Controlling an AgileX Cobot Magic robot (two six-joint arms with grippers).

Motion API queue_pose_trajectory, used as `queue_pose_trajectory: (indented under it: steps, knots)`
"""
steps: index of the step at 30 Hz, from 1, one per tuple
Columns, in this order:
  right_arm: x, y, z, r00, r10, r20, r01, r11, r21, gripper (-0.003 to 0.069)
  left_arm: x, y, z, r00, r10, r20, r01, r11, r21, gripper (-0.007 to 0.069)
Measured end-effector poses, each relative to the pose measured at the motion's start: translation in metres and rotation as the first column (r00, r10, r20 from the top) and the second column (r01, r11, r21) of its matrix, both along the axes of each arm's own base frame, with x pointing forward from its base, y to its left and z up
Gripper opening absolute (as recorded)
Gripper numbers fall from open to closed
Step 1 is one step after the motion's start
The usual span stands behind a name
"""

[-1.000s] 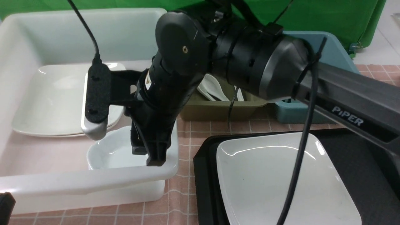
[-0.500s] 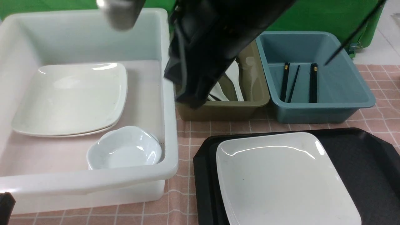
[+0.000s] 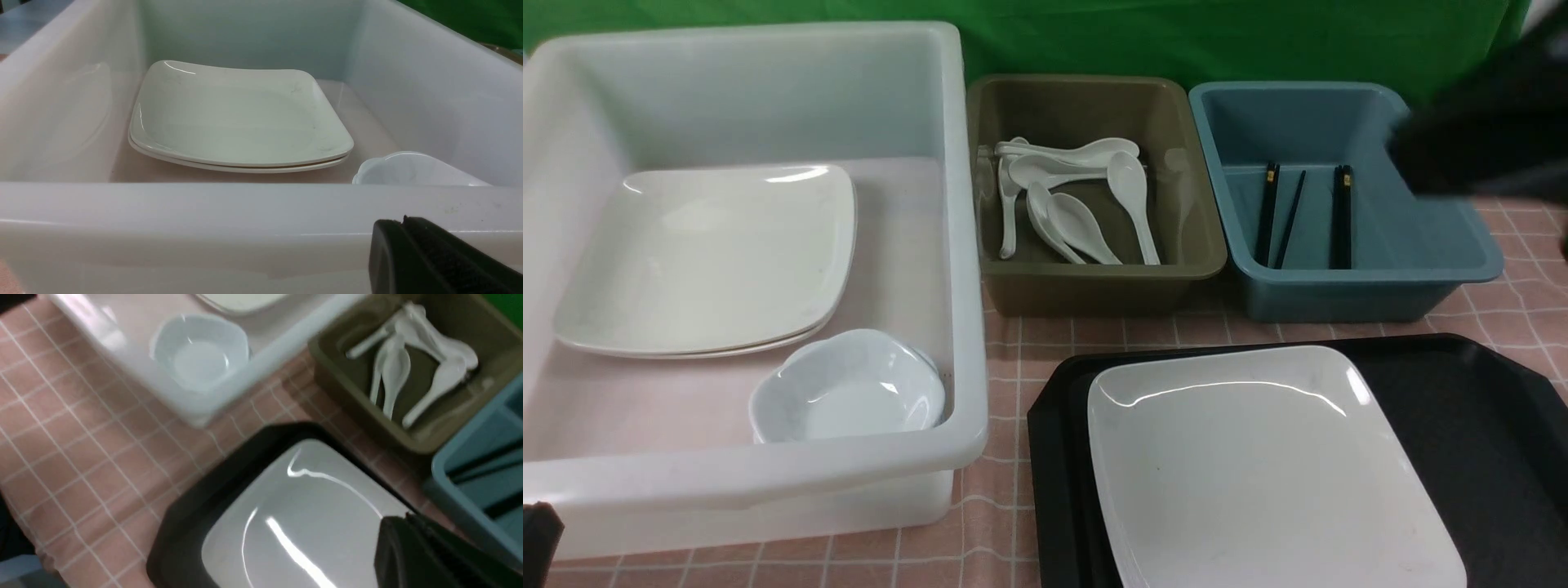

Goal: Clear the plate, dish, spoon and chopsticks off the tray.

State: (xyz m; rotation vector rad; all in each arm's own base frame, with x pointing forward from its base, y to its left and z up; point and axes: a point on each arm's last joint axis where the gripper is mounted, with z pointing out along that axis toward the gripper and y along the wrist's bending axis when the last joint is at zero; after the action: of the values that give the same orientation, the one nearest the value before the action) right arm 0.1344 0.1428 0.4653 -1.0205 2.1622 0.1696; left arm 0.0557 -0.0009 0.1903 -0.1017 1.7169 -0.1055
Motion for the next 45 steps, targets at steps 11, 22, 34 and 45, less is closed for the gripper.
queue_pose_trajectory:
  steps: [11,22,34,45]
  knots:
    - [-0.010,-0.066,-0.125,0.895,-0.427,-0.131,0.423,0.904,-0.056,0.0030,0.000,0.000,0.000,1.000,0.000,0.000,0.000,1.000,0.001,0.0004]
    - [0.024,-0.101,-0.195,0.774,-0.529,-0.347,0.586,0.807,0.077,0.0030,0.001,-0.003,0.015,0.992,0.061,0.113,0.032,0.734,-0.678,0.0004]
    - [0.023,-0.107,-0.199,0.801,-0.373,-0.468,0.494,0.853,0.167,0.0030,-0.018,-0.020,0.099,0.984,-0.116,0.135,0.178,0.650,-0.739,0.0004]
    - [0.023,-0.107,-0.199,0.802,-0.367,-0.472,0.492,0.854,0.172,0.0030,0.057,-0.057,0.195,0.651,-0.595,-0.472,0.352,0.787,-0.506,0.0004]
